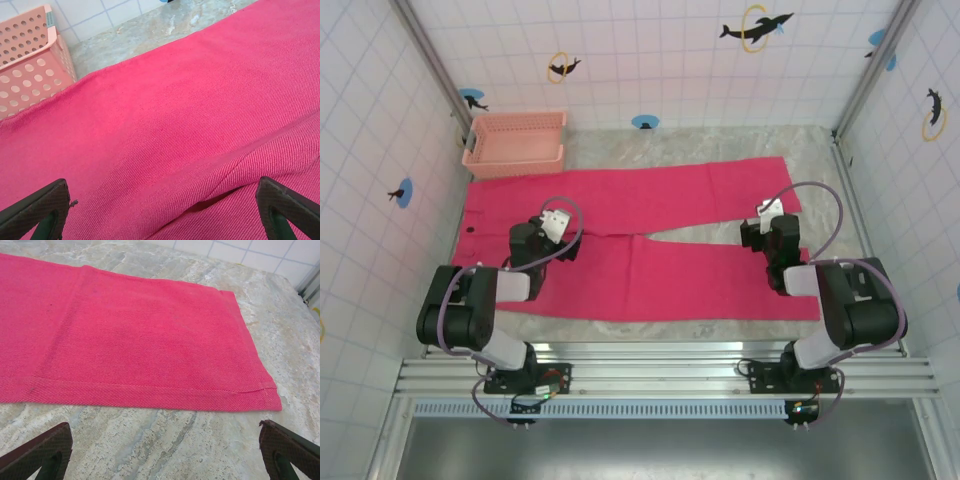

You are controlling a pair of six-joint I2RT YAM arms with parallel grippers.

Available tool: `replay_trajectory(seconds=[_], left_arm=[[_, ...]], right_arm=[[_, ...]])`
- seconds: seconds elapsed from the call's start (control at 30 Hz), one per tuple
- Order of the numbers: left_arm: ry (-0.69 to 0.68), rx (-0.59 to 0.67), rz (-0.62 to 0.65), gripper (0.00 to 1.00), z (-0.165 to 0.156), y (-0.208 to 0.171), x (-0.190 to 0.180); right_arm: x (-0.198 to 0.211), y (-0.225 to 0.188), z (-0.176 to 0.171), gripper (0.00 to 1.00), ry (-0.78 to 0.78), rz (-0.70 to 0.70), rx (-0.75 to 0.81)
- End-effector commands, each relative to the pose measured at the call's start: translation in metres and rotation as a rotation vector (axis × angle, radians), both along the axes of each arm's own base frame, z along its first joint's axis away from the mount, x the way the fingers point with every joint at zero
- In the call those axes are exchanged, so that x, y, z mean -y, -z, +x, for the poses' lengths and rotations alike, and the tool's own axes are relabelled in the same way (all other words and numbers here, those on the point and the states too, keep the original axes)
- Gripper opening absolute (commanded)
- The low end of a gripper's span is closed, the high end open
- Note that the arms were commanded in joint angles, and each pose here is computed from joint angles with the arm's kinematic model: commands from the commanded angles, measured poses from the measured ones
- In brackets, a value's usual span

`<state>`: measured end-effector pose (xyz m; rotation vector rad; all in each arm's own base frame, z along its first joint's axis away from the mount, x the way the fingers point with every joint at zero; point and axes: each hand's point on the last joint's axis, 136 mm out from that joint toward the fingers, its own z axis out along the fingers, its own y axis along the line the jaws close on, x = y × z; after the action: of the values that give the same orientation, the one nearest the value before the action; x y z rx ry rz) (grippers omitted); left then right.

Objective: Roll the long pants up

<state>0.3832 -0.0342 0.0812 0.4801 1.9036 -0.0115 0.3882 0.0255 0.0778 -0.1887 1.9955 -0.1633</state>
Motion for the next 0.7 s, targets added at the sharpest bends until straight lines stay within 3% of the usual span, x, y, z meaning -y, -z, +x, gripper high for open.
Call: replay_trajectory(seconds=[0.0, 0.6, 0.67], left_arm=[[0.01, 0.057, 0.003, 0.97, 0.007, -0.016, 0.003], [0.004, 0.067, 0.002, 0.98, 0.008, -0.019, 0.002], [-0.041, 0.038, 0.004, 0.98, 0.013, -0.033, -0.005]], right_arm=[[0.001, -0.016, 0.008, 0.99, 0.008, 0.012, 0.052], [0.001, -0.017, 0.008, 0.99, 0.006, 0.012, 0.057], [-0.014, -0.03, 0.009, 0.99, -0.068, -0.013, 0.029]])
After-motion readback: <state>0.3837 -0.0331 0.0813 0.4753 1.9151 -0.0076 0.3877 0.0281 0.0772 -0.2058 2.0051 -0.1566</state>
